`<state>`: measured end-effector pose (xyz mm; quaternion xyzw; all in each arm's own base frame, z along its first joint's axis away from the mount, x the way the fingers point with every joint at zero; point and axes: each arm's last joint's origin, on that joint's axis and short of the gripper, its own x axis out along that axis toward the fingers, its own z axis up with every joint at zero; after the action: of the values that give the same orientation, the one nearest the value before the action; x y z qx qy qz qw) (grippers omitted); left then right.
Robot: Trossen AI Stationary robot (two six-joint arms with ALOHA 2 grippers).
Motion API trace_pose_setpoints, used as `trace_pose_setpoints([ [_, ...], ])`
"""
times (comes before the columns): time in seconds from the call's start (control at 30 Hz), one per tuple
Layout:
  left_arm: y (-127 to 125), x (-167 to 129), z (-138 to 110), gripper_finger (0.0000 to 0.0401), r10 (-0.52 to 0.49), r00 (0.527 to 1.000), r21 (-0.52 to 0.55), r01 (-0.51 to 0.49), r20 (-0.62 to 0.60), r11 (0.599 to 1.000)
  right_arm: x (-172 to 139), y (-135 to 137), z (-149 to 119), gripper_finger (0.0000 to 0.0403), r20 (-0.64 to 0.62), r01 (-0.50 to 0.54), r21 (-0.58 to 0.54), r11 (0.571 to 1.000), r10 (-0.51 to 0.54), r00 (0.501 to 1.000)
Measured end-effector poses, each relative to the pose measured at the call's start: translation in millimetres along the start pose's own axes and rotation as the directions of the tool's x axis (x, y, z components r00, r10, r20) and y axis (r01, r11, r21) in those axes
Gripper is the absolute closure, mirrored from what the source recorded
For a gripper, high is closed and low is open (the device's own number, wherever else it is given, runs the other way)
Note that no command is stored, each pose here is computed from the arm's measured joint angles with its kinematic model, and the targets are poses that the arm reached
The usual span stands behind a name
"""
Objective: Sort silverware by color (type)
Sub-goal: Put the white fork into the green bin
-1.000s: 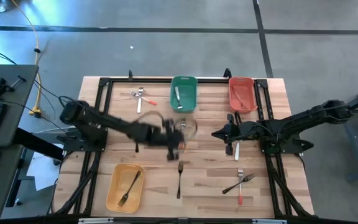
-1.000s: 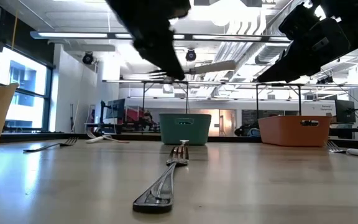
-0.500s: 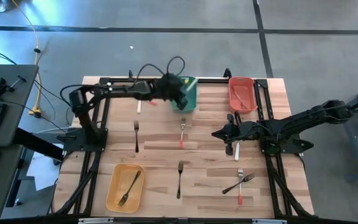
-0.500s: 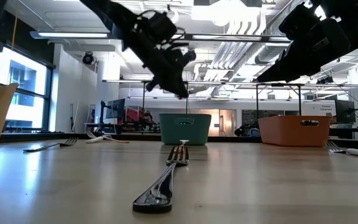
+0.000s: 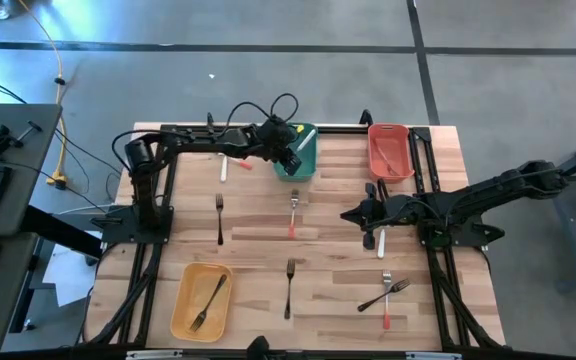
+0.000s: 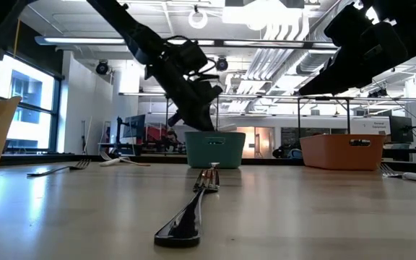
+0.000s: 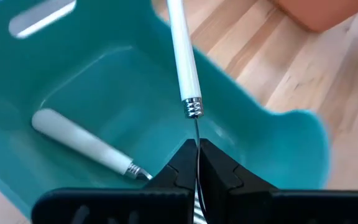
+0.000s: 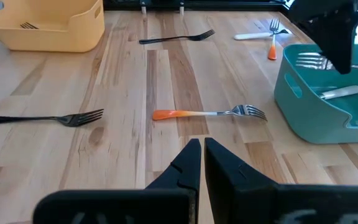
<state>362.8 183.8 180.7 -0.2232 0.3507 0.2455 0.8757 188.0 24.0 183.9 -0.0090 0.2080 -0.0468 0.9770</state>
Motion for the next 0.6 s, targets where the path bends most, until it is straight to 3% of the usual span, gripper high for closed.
trace_pose_setpoints([
  [0.43,16,8,-2,0.04,0.037,0.999,-0.024,-0.038,-0.02,0.999,0,0,0,0.0399,0.0,0.0,-0.011,1.0,0.0,1.0],
  [0.6,12,8,-4,0.0384,0.031,0.999,0.017,-0.031,-0.022,0.999,0,0,0,0.0399,0.0,0.0,-0.011,1.0,0.0,1.0],
])
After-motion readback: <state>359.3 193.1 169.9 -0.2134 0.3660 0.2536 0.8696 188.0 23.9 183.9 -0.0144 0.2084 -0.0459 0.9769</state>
